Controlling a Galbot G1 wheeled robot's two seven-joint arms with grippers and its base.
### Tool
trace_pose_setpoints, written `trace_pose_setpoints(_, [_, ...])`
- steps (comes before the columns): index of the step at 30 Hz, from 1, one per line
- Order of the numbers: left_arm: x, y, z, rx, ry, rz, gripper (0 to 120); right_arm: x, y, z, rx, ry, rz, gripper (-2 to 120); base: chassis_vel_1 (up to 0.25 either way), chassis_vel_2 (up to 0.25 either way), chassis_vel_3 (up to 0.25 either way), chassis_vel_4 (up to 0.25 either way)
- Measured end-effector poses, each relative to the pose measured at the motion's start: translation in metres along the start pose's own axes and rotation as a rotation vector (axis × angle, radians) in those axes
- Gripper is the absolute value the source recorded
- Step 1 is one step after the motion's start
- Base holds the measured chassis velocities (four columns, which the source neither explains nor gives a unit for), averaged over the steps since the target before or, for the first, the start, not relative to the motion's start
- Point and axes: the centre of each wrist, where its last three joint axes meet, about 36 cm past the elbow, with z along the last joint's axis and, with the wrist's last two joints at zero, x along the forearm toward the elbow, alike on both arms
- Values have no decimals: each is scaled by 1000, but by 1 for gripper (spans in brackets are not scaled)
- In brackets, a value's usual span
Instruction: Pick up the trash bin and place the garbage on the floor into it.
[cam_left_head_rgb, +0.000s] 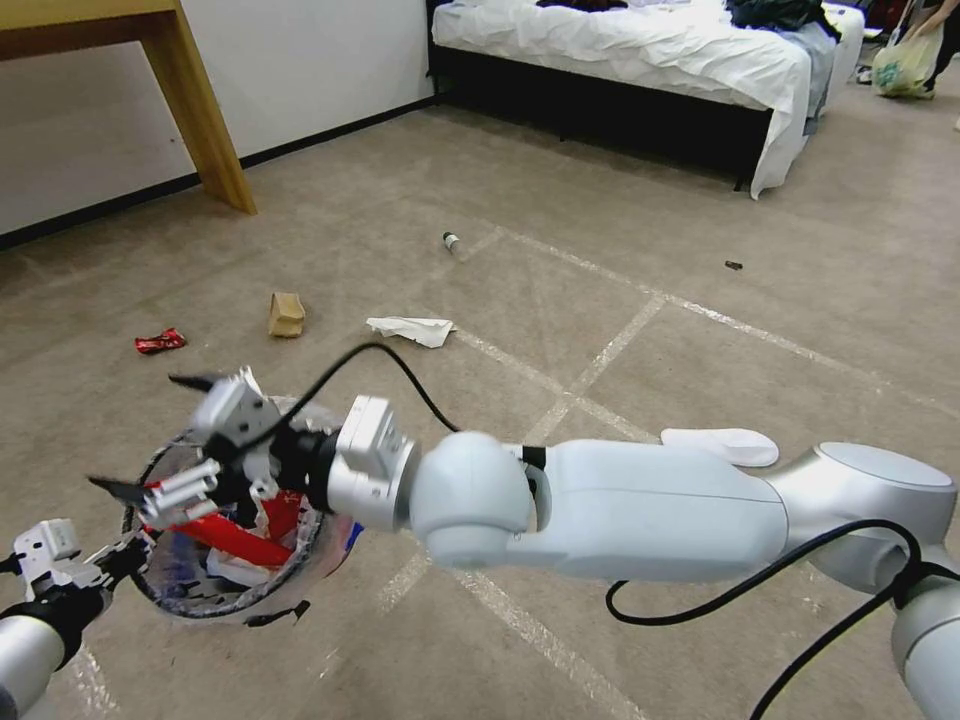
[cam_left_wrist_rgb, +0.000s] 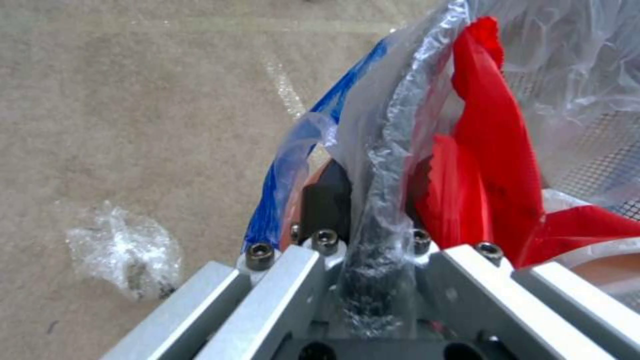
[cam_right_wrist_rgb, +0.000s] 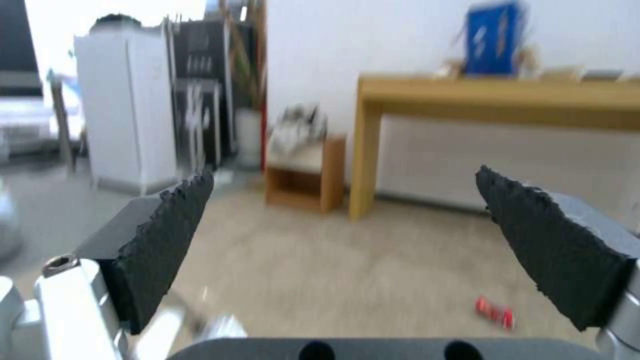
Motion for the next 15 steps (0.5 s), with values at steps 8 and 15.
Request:
trace_pose_setpoints(8, [1,5,0,-9,0,-24,1,42,-63,-15,4,-147,219,100,0,0,0,0])
trace_pose_setpoints(15, [3,7,-2,-17,-1,-35,1,91,-115,-30,56,-251,421,100,0,0,0,0])
